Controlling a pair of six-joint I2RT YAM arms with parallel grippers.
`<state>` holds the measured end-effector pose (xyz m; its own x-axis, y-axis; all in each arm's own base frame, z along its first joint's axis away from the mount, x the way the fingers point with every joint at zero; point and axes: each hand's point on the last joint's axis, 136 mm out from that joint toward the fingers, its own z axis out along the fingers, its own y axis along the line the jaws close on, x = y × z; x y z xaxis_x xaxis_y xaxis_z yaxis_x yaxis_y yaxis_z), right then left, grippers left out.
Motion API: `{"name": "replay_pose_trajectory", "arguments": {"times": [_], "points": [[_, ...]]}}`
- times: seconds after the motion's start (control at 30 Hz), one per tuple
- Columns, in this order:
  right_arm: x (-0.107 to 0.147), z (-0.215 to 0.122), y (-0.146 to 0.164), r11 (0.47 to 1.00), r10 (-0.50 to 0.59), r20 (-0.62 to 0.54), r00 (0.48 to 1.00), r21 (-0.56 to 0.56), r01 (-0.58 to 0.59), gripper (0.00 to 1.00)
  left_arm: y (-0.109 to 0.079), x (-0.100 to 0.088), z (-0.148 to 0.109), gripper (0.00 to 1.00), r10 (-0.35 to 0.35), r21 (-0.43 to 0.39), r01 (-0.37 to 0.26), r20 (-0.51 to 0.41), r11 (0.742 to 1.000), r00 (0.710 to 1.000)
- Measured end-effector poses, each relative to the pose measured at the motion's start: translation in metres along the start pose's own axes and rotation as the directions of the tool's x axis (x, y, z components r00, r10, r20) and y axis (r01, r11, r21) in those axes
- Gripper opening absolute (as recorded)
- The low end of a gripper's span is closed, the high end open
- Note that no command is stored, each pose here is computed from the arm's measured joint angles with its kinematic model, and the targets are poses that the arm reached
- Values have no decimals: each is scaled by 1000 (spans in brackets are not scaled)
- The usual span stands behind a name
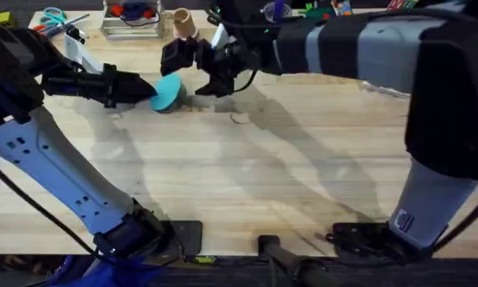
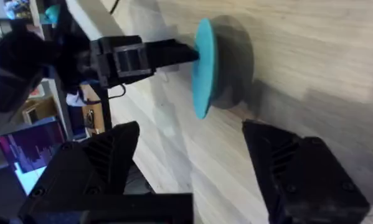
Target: Pick up the plates from the table one by one and place each into a slot on the dish rack.
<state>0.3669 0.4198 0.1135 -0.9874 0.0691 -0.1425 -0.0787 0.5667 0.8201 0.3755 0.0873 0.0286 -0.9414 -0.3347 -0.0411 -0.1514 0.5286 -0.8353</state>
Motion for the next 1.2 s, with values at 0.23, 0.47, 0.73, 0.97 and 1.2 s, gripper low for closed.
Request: {"name": "replay_pose_trajectory", "arguments": {"times": [0.23,0.47,0.73,0.97,1.2], "points": [[3,20,-3,999,40,1,999,-24,-40,994,0,0,0,39,0,0,0,0,1000,1000],[6,40,-10,994,100,-7,995,-39,-100,994,0,0,0,39,0,0,0,0,1000,1000],[0,45,-13,990,140,31,990,-39,-139,994,0,0,0,39,0,0,0,0,1000,1000],[-9,45,-16,989,150,93,984,-23,-149,995,0,0,0,39,0,0,0,0,1000,1000],[-8,48,-10,990,140,104,985,-35,-137,993,0,0,0,39,1,0,-1,0,1000,1000]]}}
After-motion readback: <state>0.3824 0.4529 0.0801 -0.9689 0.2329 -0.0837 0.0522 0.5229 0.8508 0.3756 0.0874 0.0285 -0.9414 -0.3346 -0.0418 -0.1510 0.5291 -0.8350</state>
